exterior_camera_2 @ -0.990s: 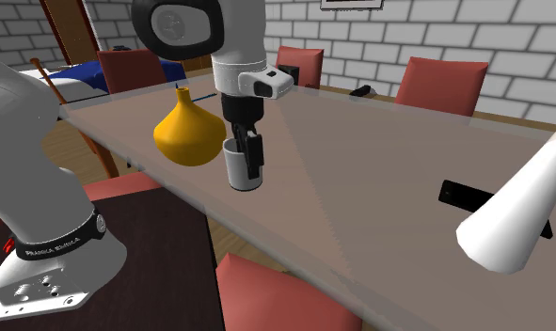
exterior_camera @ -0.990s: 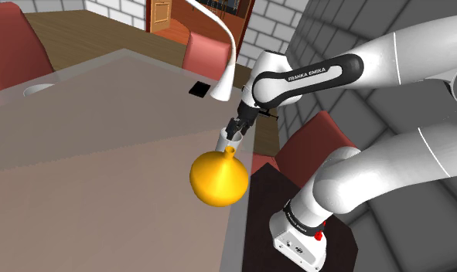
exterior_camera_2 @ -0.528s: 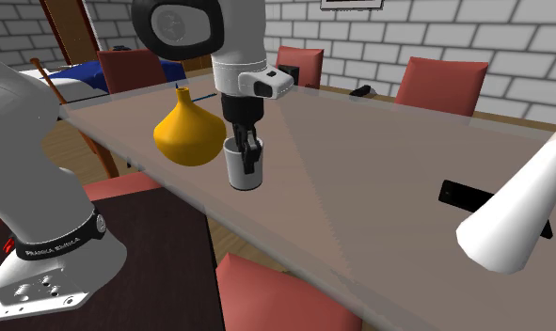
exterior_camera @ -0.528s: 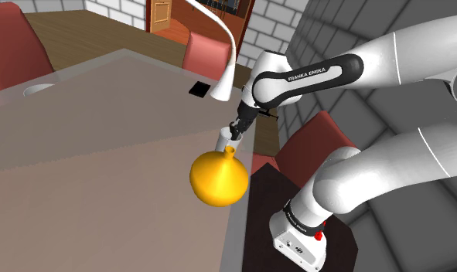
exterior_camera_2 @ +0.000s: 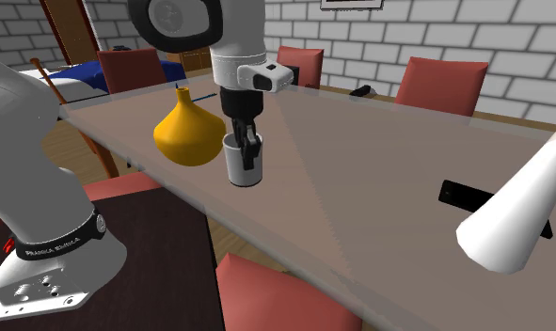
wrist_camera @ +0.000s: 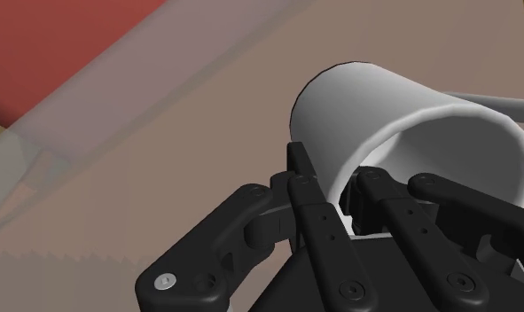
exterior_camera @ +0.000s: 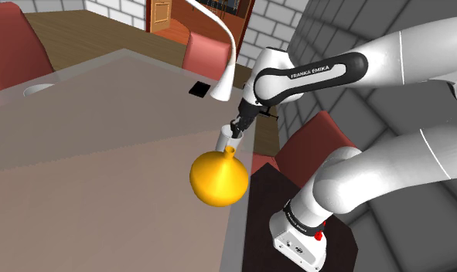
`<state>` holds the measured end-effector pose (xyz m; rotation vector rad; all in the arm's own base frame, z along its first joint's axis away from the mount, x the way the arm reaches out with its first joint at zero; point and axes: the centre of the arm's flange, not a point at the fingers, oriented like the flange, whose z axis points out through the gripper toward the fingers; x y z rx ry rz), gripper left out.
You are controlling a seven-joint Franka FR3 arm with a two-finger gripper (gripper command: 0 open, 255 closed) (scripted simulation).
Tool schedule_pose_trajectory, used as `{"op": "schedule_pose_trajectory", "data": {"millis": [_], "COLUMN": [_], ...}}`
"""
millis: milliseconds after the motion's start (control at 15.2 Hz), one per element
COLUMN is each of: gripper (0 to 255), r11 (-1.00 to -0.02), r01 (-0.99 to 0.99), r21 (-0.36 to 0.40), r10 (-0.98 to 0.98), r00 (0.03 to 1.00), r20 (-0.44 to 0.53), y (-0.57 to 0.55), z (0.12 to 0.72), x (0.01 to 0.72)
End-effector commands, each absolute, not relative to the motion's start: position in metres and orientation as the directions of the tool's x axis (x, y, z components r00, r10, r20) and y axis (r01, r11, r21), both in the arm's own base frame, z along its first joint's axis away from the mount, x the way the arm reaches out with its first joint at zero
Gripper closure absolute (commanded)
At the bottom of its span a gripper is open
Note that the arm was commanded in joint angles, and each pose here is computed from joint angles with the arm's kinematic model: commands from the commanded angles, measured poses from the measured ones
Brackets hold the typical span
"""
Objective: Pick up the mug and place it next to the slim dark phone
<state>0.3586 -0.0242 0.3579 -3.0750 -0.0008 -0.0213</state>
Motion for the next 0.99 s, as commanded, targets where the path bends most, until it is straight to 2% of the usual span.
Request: {"op": "schedule_pose_trajectory", "data": {"millis": [0, 924], "gripper": [255, 255], "r11": [-0.998, -0.998], "r01": [0.001, 0.001], "r21": [-0.067, -0.067], "r10": [0.000, 0.000], "r00": [1.000, 1.000], "r20": [0.014, 0.014], "y": [-0.024, -0.024], "z": [0.369, 0.443], "x": [0.359, 0.359]}}
